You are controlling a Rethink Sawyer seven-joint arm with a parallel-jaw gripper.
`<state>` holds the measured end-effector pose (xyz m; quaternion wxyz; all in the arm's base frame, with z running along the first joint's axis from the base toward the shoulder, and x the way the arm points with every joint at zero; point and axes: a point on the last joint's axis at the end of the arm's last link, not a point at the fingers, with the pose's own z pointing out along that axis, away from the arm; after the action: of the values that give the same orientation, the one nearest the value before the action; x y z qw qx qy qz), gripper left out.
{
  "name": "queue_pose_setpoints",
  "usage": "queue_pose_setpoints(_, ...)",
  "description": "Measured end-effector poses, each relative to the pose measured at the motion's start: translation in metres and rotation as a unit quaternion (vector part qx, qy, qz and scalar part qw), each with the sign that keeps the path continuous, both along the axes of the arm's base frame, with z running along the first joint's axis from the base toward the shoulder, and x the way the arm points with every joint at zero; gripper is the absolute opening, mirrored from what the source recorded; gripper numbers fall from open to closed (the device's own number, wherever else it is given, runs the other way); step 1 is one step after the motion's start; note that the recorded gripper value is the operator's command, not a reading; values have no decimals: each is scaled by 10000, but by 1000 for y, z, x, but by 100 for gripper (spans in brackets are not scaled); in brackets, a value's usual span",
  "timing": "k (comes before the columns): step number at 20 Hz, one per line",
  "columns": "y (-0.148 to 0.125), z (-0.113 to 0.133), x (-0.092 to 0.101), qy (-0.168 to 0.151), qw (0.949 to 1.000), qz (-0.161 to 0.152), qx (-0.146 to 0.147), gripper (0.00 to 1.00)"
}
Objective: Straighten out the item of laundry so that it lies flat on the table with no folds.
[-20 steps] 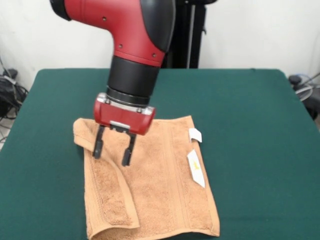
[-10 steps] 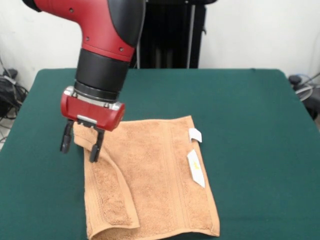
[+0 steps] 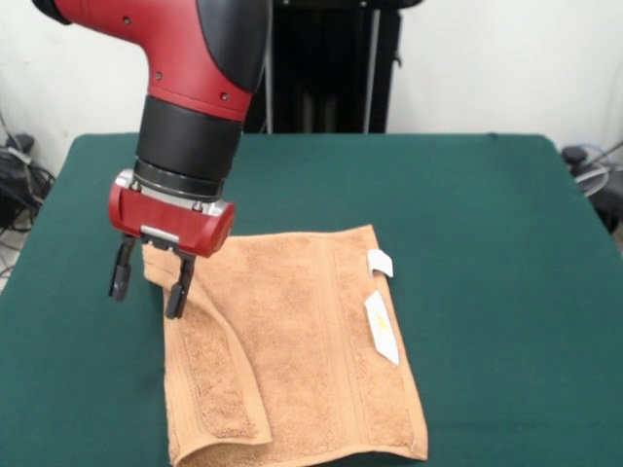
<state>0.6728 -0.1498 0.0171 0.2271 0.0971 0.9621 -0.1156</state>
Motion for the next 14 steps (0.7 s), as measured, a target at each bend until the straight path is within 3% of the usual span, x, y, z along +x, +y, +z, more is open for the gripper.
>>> queue_pose_setpoints(14, 19, 4, 23, -382, 9988, 71, 293, 100)
